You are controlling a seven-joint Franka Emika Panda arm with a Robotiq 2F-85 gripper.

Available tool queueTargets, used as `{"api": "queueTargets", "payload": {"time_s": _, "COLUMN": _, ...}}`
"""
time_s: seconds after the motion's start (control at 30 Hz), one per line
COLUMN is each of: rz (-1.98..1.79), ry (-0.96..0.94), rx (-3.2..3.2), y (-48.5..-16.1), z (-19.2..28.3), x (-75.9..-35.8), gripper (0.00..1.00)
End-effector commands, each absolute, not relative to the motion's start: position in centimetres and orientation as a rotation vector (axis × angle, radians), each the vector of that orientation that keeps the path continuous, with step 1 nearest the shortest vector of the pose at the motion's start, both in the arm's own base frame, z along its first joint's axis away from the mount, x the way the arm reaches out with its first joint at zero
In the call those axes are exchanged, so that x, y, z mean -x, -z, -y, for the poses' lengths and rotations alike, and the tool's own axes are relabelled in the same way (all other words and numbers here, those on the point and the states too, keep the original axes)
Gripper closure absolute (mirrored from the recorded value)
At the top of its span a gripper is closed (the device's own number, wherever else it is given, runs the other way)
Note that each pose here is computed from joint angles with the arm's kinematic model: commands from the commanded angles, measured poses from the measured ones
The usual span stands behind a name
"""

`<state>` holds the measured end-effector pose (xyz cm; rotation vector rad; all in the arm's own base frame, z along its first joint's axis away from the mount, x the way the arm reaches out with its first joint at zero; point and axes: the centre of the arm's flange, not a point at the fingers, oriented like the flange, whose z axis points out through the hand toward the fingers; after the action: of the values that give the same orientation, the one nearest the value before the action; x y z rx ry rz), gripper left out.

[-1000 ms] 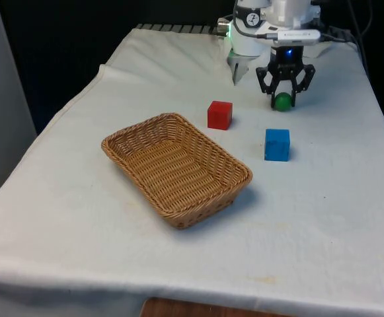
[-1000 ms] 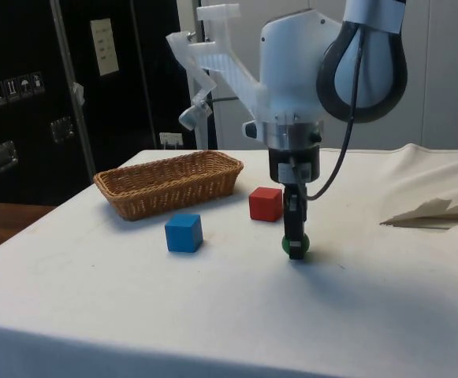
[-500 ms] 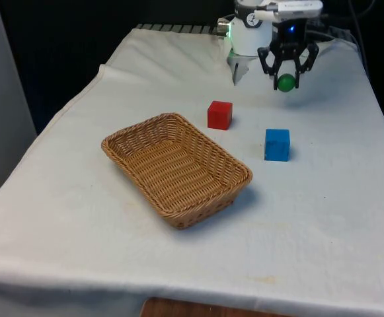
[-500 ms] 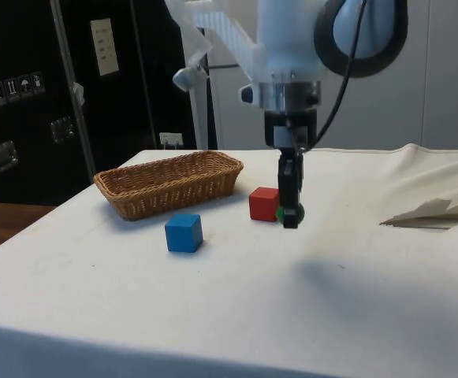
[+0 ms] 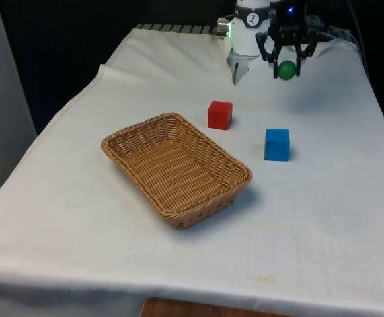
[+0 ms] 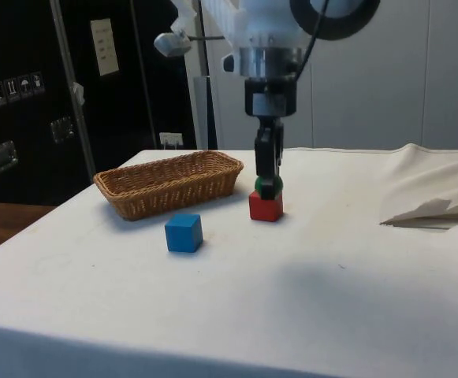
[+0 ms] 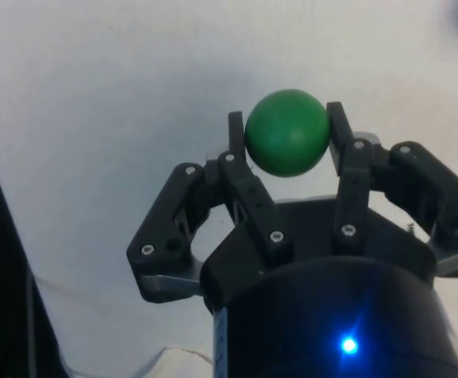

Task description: Place all non-red objects into the basket.

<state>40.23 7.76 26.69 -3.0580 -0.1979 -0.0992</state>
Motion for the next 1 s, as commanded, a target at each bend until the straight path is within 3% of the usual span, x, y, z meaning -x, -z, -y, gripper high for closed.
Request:
{"api": "queueTargets", "payload": {"time_s": 0.0, "rz": 0.198, "ry": 0.094, "rx": 3.062, "y": -27.1, "z": -7.4, "x": -40.7, "gripper": 1.0}}
{"api": "queueTargets", "payload": {"time_s": 0.97, "rz": 0.173, "ry": 0.152, "rx": 3.041, "y": -31.7, "z": -4.1, "x": -49.2, "gripper": 1.0}}
